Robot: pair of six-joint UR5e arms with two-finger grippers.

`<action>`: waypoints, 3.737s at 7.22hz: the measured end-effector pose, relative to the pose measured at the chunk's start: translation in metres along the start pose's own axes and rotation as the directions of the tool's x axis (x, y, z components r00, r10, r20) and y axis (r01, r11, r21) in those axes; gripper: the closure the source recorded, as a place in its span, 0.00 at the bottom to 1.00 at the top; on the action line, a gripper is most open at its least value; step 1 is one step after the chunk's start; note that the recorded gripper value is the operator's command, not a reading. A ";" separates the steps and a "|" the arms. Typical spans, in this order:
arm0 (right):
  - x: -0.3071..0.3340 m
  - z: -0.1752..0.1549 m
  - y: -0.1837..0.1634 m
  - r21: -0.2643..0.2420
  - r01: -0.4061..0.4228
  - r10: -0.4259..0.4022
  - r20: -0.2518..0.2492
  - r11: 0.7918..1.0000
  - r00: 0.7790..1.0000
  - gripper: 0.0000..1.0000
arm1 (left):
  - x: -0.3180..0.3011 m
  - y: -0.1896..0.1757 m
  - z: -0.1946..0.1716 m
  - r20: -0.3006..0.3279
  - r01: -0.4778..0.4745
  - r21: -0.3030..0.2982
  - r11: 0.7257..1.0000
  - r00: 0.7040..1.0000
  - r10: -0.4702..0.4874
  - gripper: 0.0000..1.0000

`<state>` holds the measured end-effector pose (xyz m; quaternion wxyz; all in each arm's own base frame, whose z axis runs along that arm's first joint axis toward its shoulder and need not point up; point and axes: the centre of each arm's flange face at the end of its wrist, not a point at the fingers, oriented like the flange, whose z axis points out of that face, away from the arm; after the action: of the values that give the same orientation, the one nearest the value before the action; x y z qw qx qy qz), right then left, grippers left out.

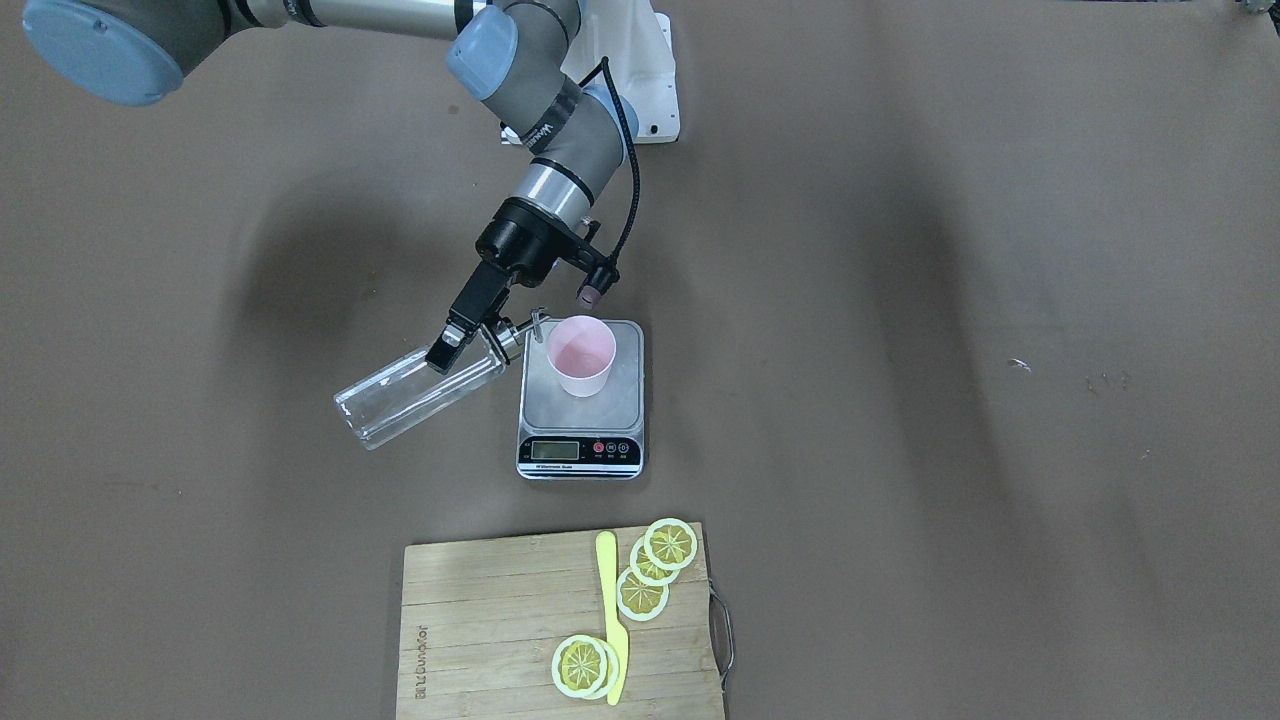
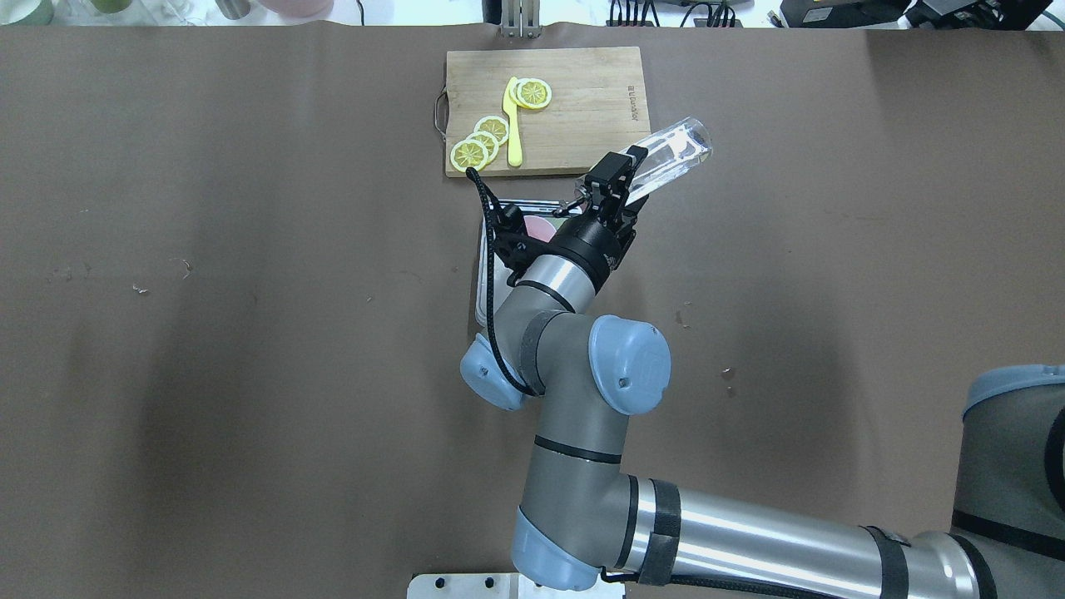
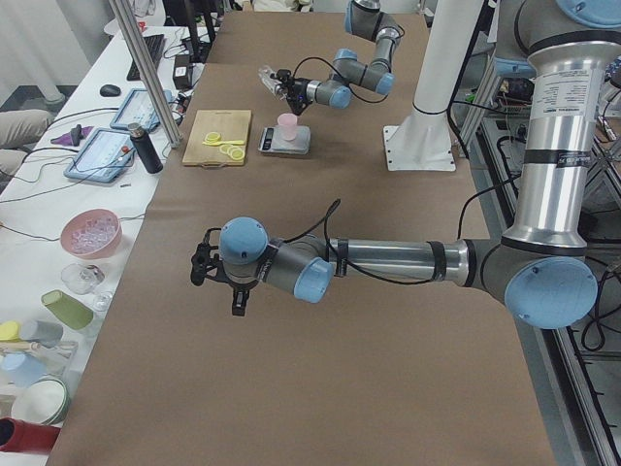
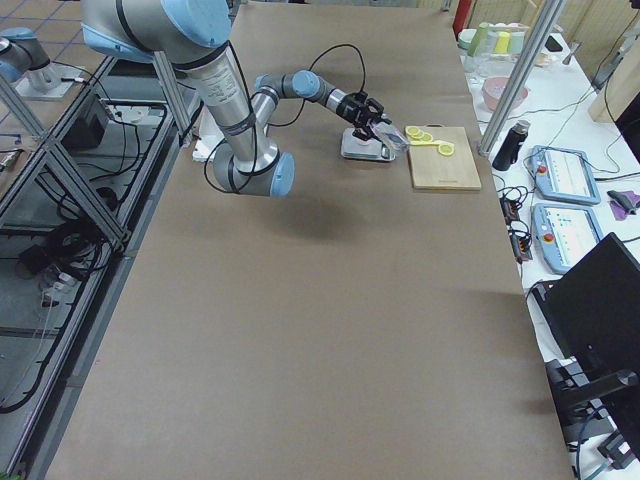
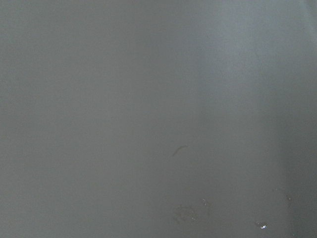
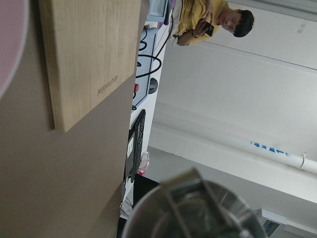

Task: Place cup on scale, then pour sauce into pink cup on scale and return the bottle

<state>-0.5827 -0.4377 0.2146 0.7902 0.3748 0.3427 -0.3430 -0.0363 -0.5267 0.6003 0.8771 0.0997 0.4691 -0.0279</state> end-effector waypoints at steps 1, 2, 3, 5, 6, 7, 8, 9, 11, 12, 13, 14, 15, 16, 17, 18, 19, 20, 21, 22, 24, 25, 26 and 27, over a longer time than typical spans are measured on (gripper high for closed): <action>0.000 0.000 0.001 -0.002 0.001 -0.001 -0.005 1.000 1.000 1.00 | 0.000 0.000 0.000 -0.001 0.000 0.000 1.000 1.000 0.000 0.03; 0.000 0.001 0.001 -0.005 0.003 -0.003 -0.010 1.000 1.000 1.00 | 0.000 0.000 0.000 -0.001 0.000 0.000 1.000 1.000 0.000 0.03; 0.000 0.000 0.001 -0.004 0.006 -0.006 -0.015 1.000 1.000 1.00 | 0.000 0.000 0.000 -0.001 0.000 0.000 1.000 1.000 0.000 0.03; 0.003 -0.002 0.000 -0.004 0.018 -0.018 -0.035 1.000 0.999 1.00 | 0.000 0.000 0.000 -0.001 0.000 0.000 1.000 1.000 0.000 0.03; 0.006 -0.004 0.000 -0.005 0.025 -0.025 -0.044 1.000 0.999 1.00 | 0.000 0.000 0.000 -0.001 0.001 0.000 1.000 1.000 -0.001 0.03; 0.009 -0.005 -0.001 -0.006 0.031 -0.032 -0.051 0.999 0.998 1.00 | 0.000 0.000 0.000 -0.001 0.002 -0.001 1.000 1.000 -0.002 0.03; 0.012 -0.007 -0.002 -0.006 0.035 -0.035 -0.056 0.999 0.998 1.00 | -0.001 0.000 0.000 -0.001 0.002 -0.002 1.000 1.000 -0.002 0.03; 0.014 -0.007 -0.003 -0.005 0.037 -0.037 -0.063 0.999 0.997 1.00 | -0.001 0.000 0.000 -0.001 0.003 -0.002 1.000 1.000 -0.003 0.03; 0.016 -0.006 -0.004 -0.001 0.039 -0.039 -0.078 0.999 0.996 1.00 | 0.000 0.000 0.000 -0.002 0.003 -0.002 1.000 1.000 -0.003 0.03; 0.018 -0.005 -0.004 0.002 0.038 -0.038 -0.088 0.999 0.995 1.00 | 0.000 0.000 0.000 -0.002 0.003 -0.002 1.000 1.000 -0.003 0.03; 0.020 -0.004 -0.005 0.004 0.037 -0.036 -0.098 0.999 0.995 1.00 | -0.001 0.000 0.001 -0.002 0.003 -0.003 1.000 1.000 -0.004 0.03; 0.022 -0.002 -0.005 0.005 0.036 -0.035 -0.106 0.999 0.994 1.00 | -0.001 0.000 0.001 -0.003 0.004 -0.003 1.000 1.000 -0.004 0.03; 0.025 0.001 -0.005 0.004 0.034 -0.034 -0.116 0.999 0.993 1.00 | -0.001 0.000 0.001 -0.003 0.004 -0.003 1.000 1.000 -0.004 0.03; 0.027 0.005 -0.004 0.001 0.035 -0.034 -0.127 0.999 0.991 1.00 | -0.001 0.000 0.001 -0.005 0.004 -0.004 1.000 1.000 -0.004 0.03; 0.028 0.010 -0.004 -0.001 0.036 -0.036 -0.141 0.999 0.989 1.00 | -0.001 0.001 0.001 -0.010 0.005 -0.006 1.000 1.000 -0.005 0.03; 0.030 0.014 -0.003 -0.002 0.039 -0.039 -0.155 0.999 0.987 1.00 | -0.001 0.001 0.001 -0.013 0.006 -0.008 1.000 1.000 -0.006 0.03; 0.031 0.017 -0.003 -0.002 0.043 -0.042 -0.169 0.999 0.985 1.00 | -0.001 0.001 0.001 -0.014 0.007 -0.009 1.000 1.000 -0.007 0.03; 0.032 0.019 -0.002 -0.003 0.045 -0.045 -0.178 0.999 0.983 1.00 | -0.001 0.001 0.001 -0.014 0.009 -0.010 1.000 1.000 -0.009 0.03; 0.033 0.020 -0.003 -0.002 0.046 -0.045 -0.183 0.999 0.982 1.00 | -0.001 0.001 0.001 -0.014 0.009 -0.010 1.000 1.000 -0.009 0.03; 0.035 0.020 -0.003 -0.001 0.044 -0.043 -0.185 0.999 0.982 1.00 | -0.001 0.001 0.002 -0.014 0.010 -0.010 1.000 1.000 -0.010 0.03; 0.038 0.018 -0.005 0.002 0.038 -0.037 -0.184 0.999 0.982 1.00 | -0.001 0.001 0.002 -0.014 0.010 -0.010 1.000 1.000 -0.010 0.03; 0.040 0.016 -0.006 0.006 0.025 -0.023 -0.181 1.000 0.983 1.00 | -0.001 0.001 0.001 -0.014 0.009 -0.010 1.000 1.000 -0.009 0.03; 0.041 0.013 -0.007 0.016 -0.009 0.011 -0.171 1.000 0.985 1.00 | 0.000 0.001 0.001 -0.015 0.008 -0.009 1.000 1.000 -0.008 0.03; 0.038 0.009 -0.007 0.022 -0.055 0.058 -0.146 0.998 0.988 1.00 | 0.002 -0.001 0.000 -0.015 0.005 -0.006 1.000 1.000 -0.005 0.03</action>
<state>-0.5661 -0.4594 0.1863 0.7688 0.4159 0.3861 -0.2949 -0.0353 -0.5275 0.5991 0.8737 0.0961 0.4761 -0.0279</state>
